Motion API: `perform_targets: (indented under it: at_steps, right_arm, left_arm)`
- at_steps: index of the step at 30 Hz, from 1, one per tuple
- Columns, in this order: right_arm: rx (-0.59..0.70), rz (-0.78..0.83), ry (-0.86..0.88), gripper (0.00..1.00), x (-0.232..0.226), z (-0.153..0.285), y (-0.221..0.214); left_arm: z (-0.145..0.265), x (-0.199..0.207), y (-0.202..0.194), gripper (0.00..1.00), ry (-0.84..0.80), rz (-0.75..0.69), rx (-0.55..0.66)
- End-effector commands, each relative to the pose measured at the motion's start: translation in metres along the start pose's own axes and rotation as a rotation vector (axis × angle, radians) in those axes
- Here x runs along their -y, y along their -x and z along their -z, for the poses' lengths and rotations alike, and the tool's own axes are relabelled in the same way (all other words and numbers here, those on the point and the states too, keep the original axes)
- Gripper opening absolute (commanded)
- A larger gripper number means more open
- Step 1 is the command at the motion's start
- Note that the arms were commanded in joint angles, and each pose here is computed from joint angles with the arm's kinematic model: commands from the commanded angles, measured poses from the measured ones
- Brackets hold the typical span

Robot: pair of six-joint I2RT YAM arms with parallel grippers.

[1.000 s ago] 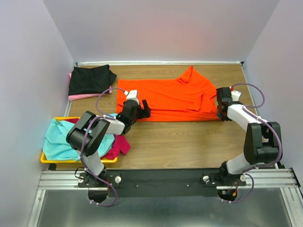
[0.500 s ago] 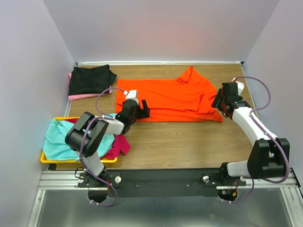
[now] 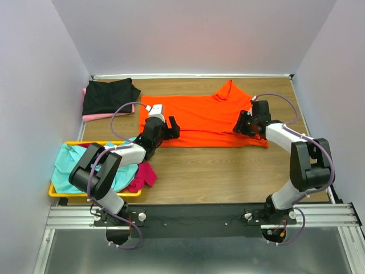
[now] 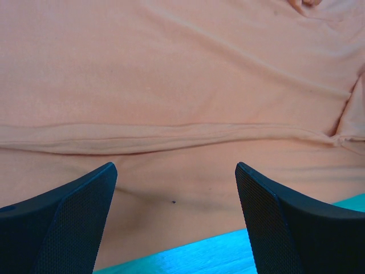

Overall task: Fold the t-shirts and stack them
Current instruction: Fold the tshirt

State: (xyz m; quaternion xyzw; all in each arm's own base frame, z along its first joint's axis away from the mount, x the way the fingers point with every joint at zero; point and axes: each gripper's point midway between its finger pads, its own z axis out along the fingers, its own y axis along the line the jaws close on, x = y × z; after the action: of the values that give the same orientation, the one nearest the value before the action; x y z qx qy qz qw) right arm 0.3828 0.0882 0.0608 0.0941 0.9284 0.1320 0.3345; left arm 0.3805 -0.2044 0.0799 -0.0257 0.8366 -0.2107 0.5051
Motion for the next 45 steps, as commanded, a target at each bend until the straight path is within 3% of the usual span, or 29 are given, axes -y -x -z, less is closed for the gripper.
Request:
perform_targets:
  at_steps: [1, 6, 12, 20, 36, 41, 44, 45]
  right_arm:
    - [-0.009, 0.02, 0.099, 0.53, -0.024, -0.012, 0.004]
    - [-0.026, 0.015, 0.081, 0.51, -0.024, -0.023, -0.001]
    - [-0.031, 0.012, 0.086, 0.29, -0.029, -0.03, 0.0]
    - [0.0, 0.011, 0.079, 0.14, -0.034, -0.036, 0.018]
    - [-0.012, 0.045, 0.132, 0.15, -0.061, -0.07, 0.036]
    - [-0.014, 0.067, 0.159, 0.22, -0.076, -0.074, 0.038]
    - [-0.012, 0.079, 0.168, 0.32, -0.084, -0.072, 0.04]
    - [-0.004, 0.08, 0.158, 0.41, -0.084, -0.07, 0.041]
  left_arm:
    - [0.001, 0.005, 0.017, 0.92, -0.001, -0.005, 0.029]
    - [0.001, 0.004, 0.018, 0.92, 0.007, -0.01, 0.026]
    - [0.001, 0.001, 0.016, 0.92, 0.022, -0.016, 0.021]
    - [0.001, -0.001, 0.013, 0.92, 0.03, -0.017, 0.015]
    - [-0.003, -0.007, 0.002, 0.92, 0.048, -0.019, -0.016]
    - [-0.003, -0.008, -0.002, 0.93, 0.048, -0.019, -0.026]
    - [-0.003, -0.008, -0.004, 0.92, 0.05, -0.018, -0.03]
    - [-0.003, -0.008, -0.003, 0.92, 0.047, -0.016, -0.031]
